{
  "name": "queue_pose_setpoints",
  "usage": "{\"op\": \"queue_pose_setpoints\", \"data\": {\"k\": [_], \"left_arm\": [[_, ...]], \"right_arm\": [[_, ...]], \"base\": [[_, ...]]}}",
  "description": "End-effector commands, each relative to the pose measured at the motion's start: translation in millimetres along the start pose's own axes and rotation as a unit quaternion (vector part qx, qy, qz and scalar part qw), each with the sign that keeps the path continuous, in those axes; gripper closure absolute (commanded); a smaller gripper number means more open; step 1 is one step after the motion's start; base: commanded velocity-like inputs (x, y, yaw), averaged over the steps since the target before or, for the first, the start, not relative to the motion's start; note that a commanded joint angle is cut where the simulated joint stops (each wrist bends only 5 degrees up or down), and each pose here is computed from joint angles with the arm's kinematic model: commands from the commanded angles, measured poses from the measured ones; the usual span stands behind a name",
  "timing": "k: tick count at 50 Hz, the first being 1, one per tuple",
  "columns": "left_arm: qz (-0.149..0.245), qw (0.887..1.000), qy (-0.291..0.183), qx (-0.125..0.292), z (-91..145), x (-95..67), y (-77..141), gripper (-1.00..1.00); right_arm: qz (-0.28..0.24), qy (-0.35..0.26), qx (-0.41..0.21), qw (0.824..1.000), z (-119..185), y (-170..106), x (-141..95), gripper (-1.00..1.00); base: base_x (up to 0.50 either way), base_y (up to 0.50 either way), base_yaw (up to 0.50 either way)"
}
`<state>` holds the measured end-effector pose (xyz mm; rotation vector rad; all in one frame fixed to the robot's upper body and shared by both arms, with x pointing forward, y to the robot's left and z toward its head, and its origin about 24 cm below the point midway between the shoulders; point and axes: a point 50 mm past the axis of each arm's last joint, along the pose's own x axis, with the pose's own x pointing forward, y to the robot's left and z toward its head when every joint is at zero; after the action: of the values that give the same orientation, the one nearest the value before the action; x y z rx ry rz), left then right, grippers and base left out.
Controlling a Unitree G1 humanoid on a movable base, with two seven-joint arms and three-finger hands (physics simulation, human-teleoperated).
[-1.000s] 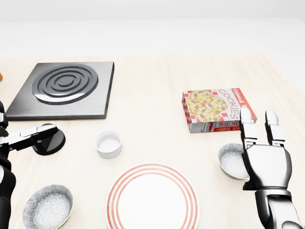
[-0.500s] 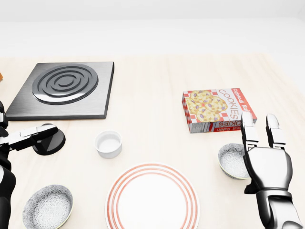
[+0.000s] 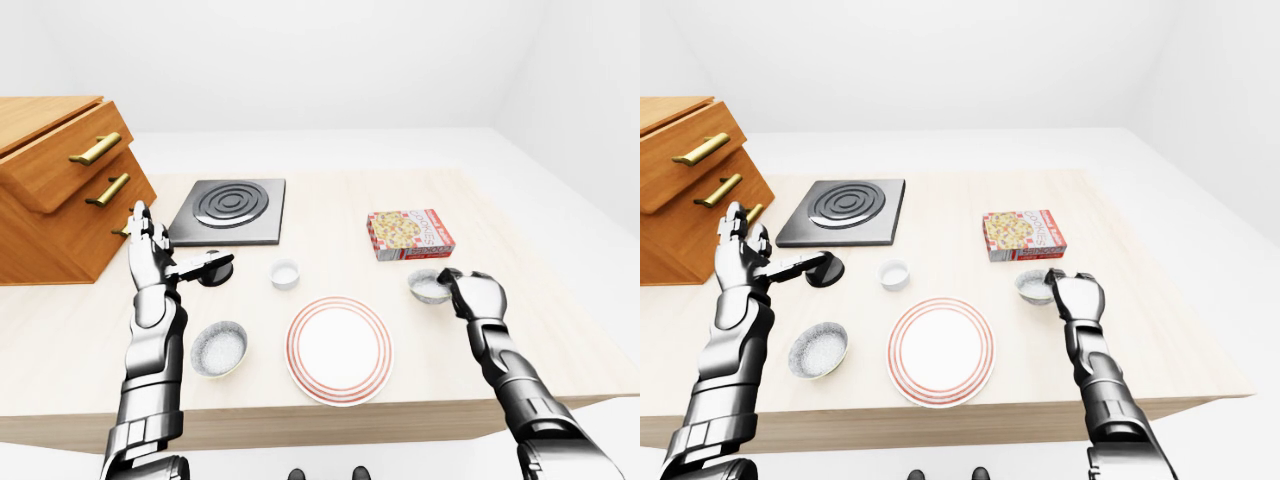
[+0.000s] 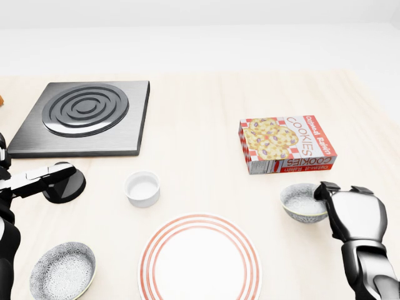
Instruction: Pick the akita bowl next to the plate and place it on the plate.
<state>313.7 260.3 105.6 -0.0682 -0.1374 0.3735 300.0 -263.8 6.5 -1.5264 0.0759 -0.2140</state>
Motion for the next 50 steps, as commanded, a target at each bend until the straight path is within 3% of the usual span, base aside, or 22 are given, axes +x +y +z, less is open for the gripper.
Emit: {"op": "queue_pose_setpoints", "data": {"k": [1, 11, 18, 27, 32, 38, 42, 50], "left_arm": [[0.001, 1.0, 0.001, -0.003, 0, -0.1, 1, -1.0], [0.001, 1.0, 0.004, -0.011, 5, -2.1, 0, -1.0], [0.002, 1.0, 0.004, -0.012, 3, -0.4, 1, -1.0], [0.001, 1.0, 0.006, -0.012, 2, -0.9, 1, -1.0], [0.001, 1.0, 0.006, -0.011, 3, -1.6, 0, -1.0], [0.001, 1.0, 0.006, -0.011, 3, -1.8, 0, -1.0], [0.0, 1.0, 0.007, -0.011, 2, -1.6, 0, -1.0], [-0.001, 1.0, 0.006, -0.011, 0, -1.4, 0, -1.0]], "right_arm": [[0.028, 0.011, 0.002, 1.0, -2, 8, 0, 1.0], [0.056, 0.001, -0.017, 0.998, 0, 18, -4, 1.0], [0.018, -0.005, -0.014, 1.0, -3, 6, -4, 1.0], [-0.124, 0.003, 0.037, 0.992, -5, -53, 9, 1.0], [-0.17, 0.003, 0.059, 0.984, -7, -79, 11, 1.0], [-0.198, -0.001, 0.077, 0.977, -5, -96, 9, 1.0], [-0.234, -0.01, 0.104, 0.967, -5, -124, 5, 1.0], [-0.246, -0.035, 0.134, 0.959, 6, -144, -8, 1.0]], "base": [[0.0, 0.0, 0.0], [0.0, 0.0, 0.0], [0.0, 0.0, 0.0], [0.0, 0.0, 0.0], [0.0, 0.0, 0.0], [0.0, 0.0, 0.0], [0.0, 0.0, 0.0], [0.0, 0.0, 0.0]]}}
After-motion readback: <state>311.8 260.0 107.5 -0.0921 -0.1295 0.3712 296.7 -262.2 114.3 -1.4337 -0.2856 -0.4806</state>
